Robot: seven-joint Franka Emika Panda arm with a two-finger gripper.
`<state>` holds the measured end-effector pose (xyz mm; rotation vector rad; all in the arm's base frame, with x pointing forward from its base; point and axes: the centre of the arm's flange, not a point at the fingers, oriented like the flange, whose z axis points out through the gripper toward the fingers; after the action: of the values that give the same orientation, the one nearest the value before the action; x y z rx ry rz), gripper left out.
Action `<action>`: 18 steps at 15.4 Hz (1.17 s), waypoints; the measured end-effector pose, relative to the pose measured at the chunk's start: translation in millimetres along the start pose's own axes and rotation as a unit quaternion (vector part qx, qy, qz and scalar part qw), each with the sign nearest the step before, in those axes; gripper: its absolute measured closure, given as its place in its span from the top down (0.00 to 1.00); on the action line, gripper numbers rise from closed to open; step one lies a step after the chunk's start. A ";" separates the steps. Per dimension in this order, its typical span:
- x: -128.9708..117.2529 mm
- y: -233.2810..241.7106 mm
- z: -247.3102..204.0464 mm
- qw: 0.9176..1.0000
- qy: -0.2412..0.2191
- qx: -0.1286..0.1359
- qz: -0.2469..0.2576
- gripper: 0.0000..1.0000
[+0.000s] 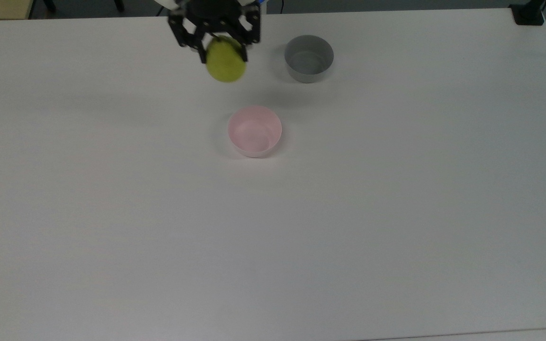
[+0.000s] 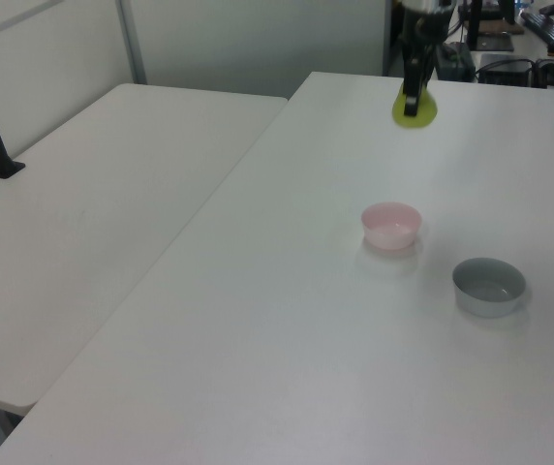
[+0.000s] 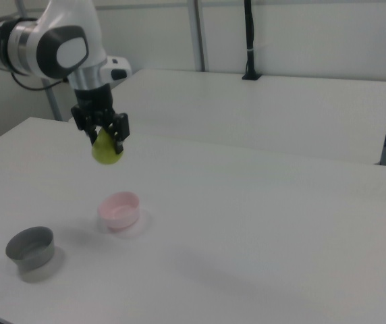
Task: Place the pear in the bowl
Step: 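Carry the pear over the pink bowl and lower it inside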
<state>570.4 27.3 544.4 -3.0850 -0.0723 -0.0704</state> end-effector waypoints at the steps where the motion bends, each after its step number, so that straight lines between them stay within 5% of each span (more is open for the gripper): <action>1: 0.4 -12.8 14.6 1.000 -0.001 0.000 -0.004 0.72; 8: 14.0 -36.5 124.9 1.000 -0.016 -0.001 -0.008 0.72; 18: 25.4 -42.1 191.0 0.999 -0.033 -0.036 -0.016 0.72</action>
<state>602.2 81.1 357.3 -3.1579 -0.1233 0.0294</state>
